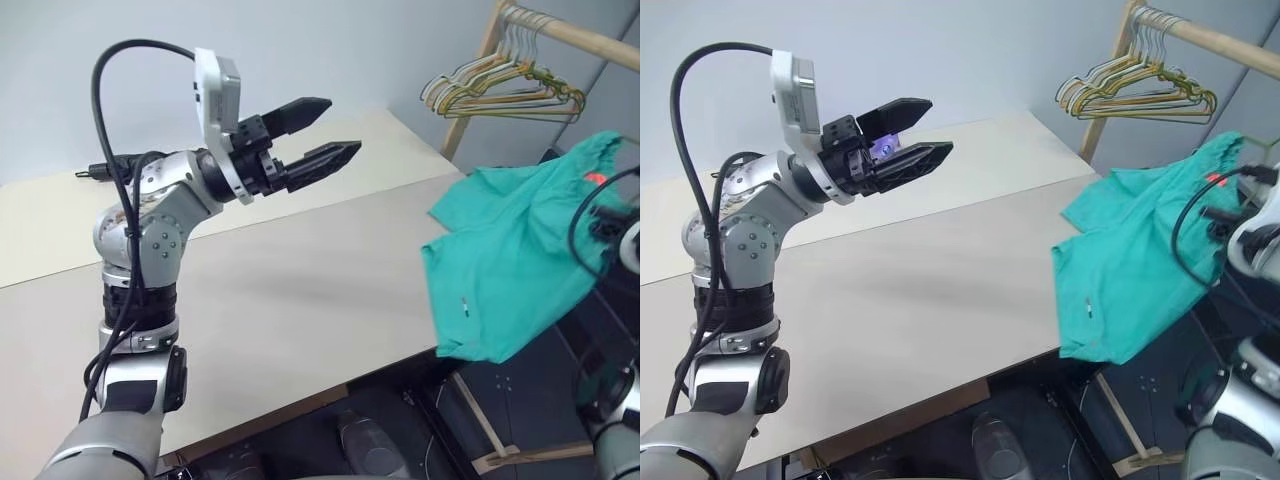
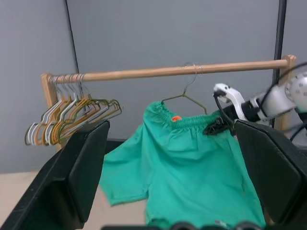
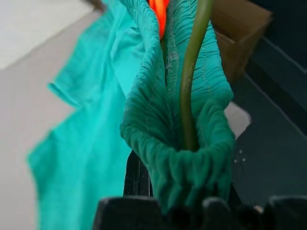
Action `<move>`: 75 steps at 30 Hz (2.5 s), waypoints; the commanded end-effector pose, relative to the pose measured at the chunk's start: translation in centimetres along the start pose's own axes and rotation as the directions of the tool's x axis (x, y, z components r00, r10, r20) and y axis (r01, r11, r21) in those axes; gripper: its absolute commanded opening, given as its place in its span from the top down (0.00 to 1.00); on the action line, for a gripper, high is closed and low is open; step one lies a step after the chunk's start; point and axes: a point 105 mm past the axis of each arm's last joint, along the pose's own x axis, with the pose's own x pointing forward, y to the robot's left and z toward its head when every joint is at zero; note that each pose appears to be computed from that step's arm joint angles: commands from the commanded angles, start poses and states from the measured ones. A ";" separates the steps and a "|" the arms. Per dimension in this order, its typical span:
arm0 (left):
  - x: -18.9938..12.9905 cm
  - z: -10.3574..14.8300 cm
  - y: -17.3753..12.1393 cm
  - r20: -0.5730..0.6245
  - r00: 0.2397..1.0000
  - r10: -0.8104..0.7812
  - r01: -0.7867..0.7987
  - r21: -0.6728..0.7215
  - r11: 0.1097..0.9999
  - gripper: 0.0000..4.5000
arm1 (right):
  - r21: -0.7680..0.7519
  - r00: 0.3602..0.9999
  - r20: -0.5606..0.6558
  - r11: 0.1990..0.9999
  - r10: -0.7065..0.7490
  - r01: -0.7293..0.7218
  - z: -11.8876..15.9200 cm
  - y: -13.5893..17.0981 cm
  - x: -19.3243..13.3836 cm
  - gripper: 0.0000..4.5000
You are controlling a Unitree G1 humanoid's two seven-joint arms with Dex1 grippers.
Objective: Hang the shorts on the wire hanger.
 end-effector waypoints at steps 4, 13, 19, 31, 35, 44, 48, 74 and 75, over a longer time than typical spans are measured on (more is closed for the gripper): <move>-0.3 1.2 -0.3 0.028 1.000 0.005 -0.007 0.066 0.998 0.01 | 0.140 0.994 0.003 0.984 -0.111 0.109 3.4 -2.6 -0.1 1.00; -0.8 1.1 -0.3 0.012 1.000 0.015 -0.016 0.092 0.996 0.01 | 0.282 0.990 -0.032 0.949 -0.138 0.142 4.1 -4.4 1.2 1.00; -0.8 1.1 -0.5 -0.001 1.000 0.011 -0.010 0.105 0.994 0.00 | 0.266 0.990 -0.078 0.955 -0.117 0.134 2.1 -3.6 2.0 0.80; -0.7 1.0 -0.7 -0.013 1.000 -0.015 0.016 0.108 0.994 0.00 | 0.047 0.953 0.161 0.966 -0.257 0.253 4.2 -3.3 -0.4 0.00; -0.7 1.1 -0.7 -0.021 1.000 -0.020 0.023 0.110 0.994 0.00 | -0.032 0.932 0.251 0.960 -0.261 0.277 4.7 -2.1 -1.3 0.00; -0.8 1.1 -0.4 -0.039 0.999 -0.016 0.021 0.122 0.992 0.00 | -0.093 0.791 0.538 0.912 -0.291 0.399 6.5 -0.7 -5.1 0.00; -1.2 0.7 0.3 -0.032 0.998 0.048 -0.042 0.164 0.986 0.00 | -0.181 0.676 0.728 0.920 -0.113 0.349 8.4 2.3 -8.8 0.00; -10.9 -4.3 -3.2 -0.434 0.870 0.232 -0.135 0.244 0.960 0.00 | -0.726 0.073 -0.202 -0.100 0.977 -0.680 -7.7 22.3 -7.8 0.00; -11.0 -4.2 -3.3 -0.429 0.872 0.237 -0.141 0.245 0.959 0.00 | -0.724 0.068 -0.207 -0.106 0.976 -0.681 -7.7 22.2 -7.8 0.00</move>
